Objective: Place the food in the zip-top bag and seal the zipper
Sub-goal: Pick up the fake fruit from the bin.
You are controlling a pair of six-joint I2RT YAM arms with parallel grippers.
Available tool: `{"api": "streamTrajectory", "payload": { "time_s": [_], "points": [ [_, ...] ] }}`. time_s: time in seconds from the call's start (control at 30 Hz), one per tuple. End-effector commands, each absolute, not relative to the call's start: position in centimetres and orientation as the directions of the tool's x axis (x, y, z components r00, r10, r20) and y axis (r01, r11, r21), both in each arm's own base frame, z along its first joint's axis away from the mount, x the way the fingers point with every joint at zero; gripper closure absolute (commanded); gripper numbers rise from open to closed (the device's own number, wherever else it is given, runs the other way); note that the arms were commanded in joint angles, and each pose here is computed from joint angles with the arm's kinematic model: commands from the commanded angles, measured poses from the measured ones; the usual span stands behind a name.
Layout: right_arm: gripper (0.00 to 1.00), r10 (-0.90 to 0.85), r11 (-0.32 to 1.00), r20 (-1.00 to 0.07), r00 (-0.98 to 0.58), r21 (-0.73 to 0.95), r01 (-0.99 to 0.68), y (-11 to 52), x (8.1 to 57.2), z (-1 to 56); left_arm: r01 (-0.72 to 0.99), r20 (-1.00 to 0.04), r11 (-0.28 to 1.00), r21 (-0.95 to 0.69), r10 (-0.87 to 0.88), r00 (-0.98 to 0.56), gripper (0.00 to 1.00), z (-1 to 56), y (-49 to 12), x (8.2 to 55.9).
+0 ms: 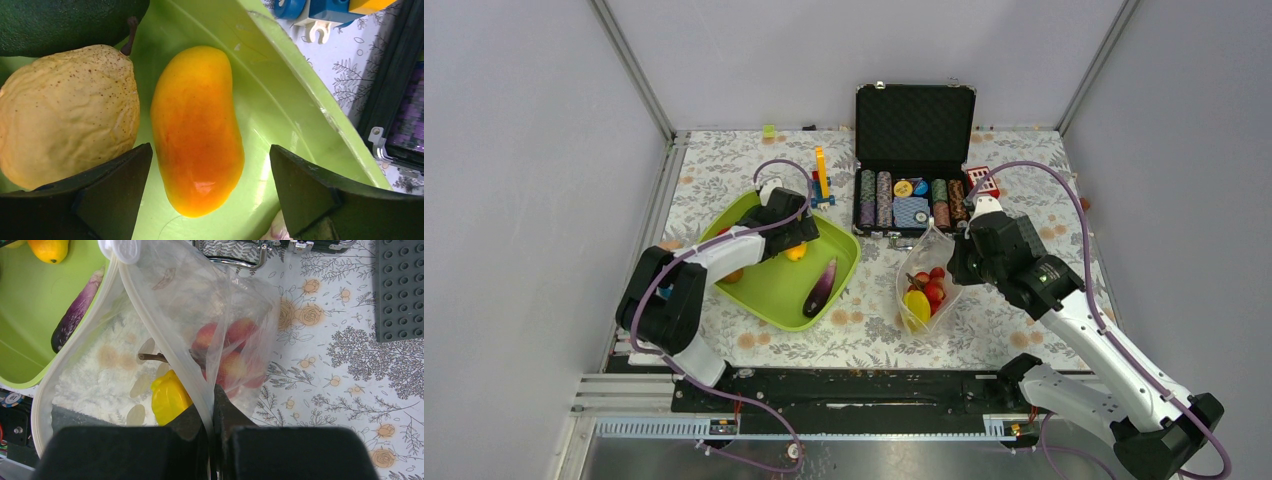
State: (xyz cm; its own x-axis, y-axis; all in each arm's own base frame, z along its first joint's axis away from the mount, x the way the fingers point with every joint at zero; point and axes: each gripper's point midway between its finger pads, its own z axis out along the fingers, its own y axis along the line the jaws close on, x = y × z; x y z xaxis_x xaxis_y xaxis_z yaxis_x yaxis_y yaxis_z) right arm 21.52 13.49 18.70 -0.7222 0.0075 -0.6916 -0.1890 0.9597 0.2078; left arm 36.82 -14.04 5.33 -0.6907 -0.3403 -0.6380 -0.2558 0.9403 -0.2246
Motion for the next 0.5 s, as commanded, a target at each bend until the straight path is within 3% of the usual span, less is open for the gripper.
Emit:
{"api": "streamTrajectory", "payload": {
  "time_s": [0.0, 0.37, 0.47],
  "points": [
    [0.99, 0.011, 0.962, -0.715, -0.699, 0.198, -0.187, 13.2, 22.0, 19.2, -0.266, -0.671, 0.939, -0.218, -0.342, -0.658, 0.13, 6.3, -13.7, 38.6],
    [0.98, 0.014, 0.962, -0.717, -0.697, 0.201, -0.187, 13.2, 22.0, 19.3, -0.284, -0.644, 0.939, -0.194, -0.341, -0.685, 0.23, 5.1, -13.7, 38.7],
    [0.98, 0.014, 0.960, -0.716, -0.698, 0.206, -0.192, 13.3, 21.9, 19.3, -0.286, -0.632, 0.940, -0.185, -0.337, -0.698, 0.30, 4.9, -13.8, 38.7]
  ]
}}
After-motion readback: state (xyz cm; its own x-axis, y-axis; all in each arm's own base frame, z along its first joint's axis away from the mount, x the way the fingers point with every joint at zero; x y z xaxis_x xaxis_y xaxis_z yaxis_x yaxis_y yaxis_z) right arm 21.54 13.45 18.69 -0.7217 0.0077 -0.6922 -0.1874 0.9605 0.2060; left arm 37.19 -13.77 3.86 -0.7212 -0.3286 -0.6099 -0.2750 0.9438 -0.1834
